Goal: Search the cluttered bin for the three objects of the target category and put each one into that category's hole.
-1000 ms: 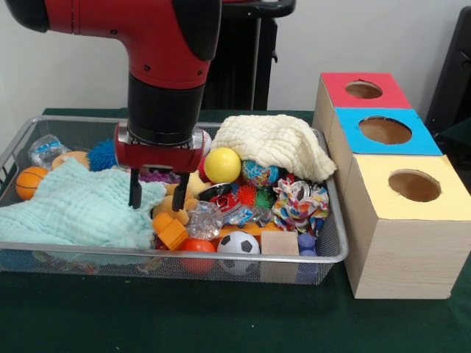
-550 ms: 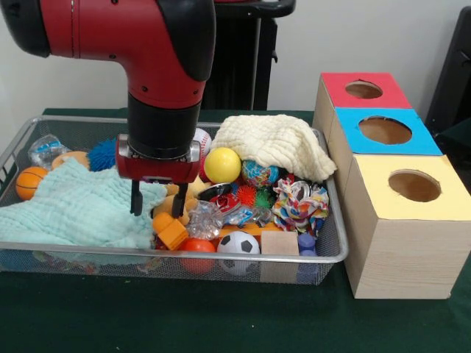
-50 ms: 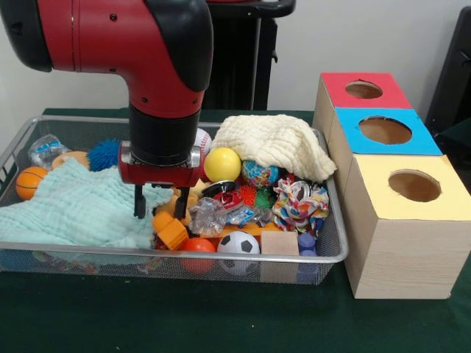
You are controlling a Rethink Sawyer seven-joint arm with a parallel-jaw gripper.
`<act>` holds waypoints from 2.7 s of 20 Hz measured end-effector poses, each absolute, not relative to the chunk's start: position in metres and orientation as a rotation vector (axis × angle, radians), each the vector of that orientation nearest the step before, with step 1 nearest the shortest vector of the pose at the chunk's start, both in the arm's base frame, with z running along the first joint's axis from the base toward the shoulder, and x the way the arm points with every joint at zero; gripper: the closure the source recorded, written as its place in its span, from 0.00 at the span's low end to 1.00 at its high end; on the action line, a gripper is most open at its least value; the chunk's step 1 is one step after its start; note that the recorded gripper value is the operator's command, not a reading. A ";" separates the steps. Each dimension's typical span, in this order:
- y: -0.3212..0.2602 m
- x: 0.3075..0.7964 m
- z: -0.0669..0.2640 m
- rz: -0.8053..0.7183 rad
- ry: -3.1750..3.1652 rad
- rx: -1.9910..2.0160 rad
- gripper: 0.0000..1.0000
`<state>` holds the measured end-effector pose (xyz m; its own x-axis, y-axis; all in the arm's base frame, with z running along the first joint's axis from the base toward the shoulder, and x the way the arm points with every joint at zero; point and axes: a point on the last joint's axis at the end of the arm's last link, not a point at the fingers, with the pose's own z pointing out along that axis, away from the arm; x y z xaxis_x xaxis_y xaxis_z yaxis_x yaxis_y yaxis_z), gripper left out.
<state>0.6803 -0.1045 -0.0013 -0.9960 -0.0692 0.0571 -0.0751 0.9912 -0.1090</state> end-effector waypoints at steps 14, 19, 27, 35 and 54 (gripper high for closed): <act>-0.108 0.673 0.006 0.096 -3.020 0.019 0.00; -0.106 0.663 0.013 0.049 -2.977 -0.021 0.00; -0.093 0.650 0.013 -0.005 -2.934 -0.029 0.00; -0.085 0.638 0.009 -0.028 -2.907 -0.015 0.00; -0.079 0.627 0.006 -0.040 -2.886 -0.001 0.00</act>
